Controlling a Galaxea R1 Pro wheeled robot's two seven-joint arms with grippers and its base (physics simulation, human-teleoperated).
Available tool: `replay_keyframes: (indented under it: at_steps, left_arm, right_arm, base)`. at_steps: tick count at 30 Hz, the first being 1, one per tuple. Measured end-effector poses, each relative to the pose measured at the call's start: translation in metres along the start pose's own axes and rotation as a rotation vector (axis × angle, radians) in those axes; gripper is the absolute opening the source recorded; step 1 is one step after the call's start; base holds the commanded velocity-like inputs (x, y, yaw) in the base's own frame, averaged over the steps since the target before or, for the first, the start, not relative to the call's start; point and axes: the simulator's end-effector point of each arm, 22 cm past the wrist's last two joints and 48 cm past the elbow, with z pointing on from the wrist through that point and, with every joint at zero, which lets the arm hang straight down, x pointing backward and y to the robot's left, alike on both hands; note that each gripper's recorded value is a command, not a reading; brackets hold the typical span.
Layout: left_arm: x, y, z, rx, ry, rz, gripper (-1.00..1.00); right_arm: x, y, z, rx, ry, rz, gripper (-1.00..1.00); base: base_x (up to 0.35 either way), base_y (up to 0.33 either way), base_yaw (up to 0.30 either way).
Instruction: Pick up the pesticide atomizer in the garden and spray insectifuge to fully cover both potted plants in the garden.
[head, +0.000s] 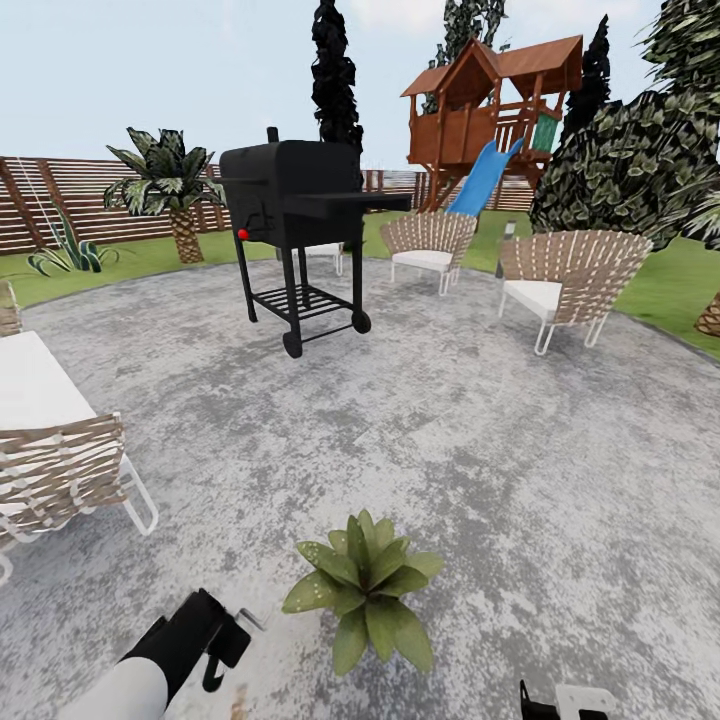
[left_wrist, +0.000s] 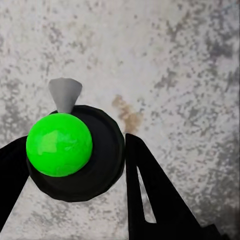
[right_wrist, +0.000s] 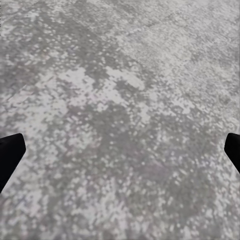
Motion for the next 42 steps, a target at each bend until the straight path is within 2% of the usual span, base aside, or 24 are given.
replay_keyframes:
  at_steps: [1,3,6,12,14,18,26,42]
  left_arm:
    - [-0.001,-0.005,-0.001,0.029,-0.001,-0.001,-1.0]
    - [-0.003,-0.027,-0.004,0.141,-0.002,0.005,-1.0]
    - [-0.005,-0.032,-0.007,0.176,-0.006,0.012,-1.0]
    - [0.02,-0.019,-0.006,0.138,0.079,0.025,-1.0]
    - [0.021,-0.015,-0.005,0.119,0.085,0.026,-1.0]
    - [0.019,-0.002,-0.003,0.036,0.085,0.026,-1.0]
    - [0.021,-0.002,-0.002,0.029,0.088,0.023,-1.0]
    - [0.018,-0.001,-0.003,0.025,0.081,0.024,-1.0]
  right_arm:
    - [0.0,0.0,0.0,0.0,0.0,0.0,1.0]
    - [0.0,-0.001,0.0,0.001,0.0,0.0,1.0]
    - [-0.001,-0.001,0.0,0.002,-0.001,-0.001,1.0]
    - [-0.001,-0.003,0.001,0.004,-0.004,-0.002,1.0]
    - [-0.001,-0.003,0.001,0.005,-0.003,-0.002,1.0]
    - [-0.001,-0.002,0.001,0.003,-0.004,-0.002,1.0]
    - [-0.001,-0.002,0.0,0.003,-0.003,-0.001,1.0]
    - [-0.002,-0.009,0.001,0.014,-0.005,-0.004,1.0]
  base:
    - [0.0,0.0,0.0]
    - [0.0,0.0,0.0]
    - [0.0,0.0,0.0]
    - [0.0,0.0,0.0]
    - [0.0,0.0,0.002]
    - [0.0,0.0,0.153]
    - [0.0,0.0,0.226]
    - [0.161,-0.137,0.006]
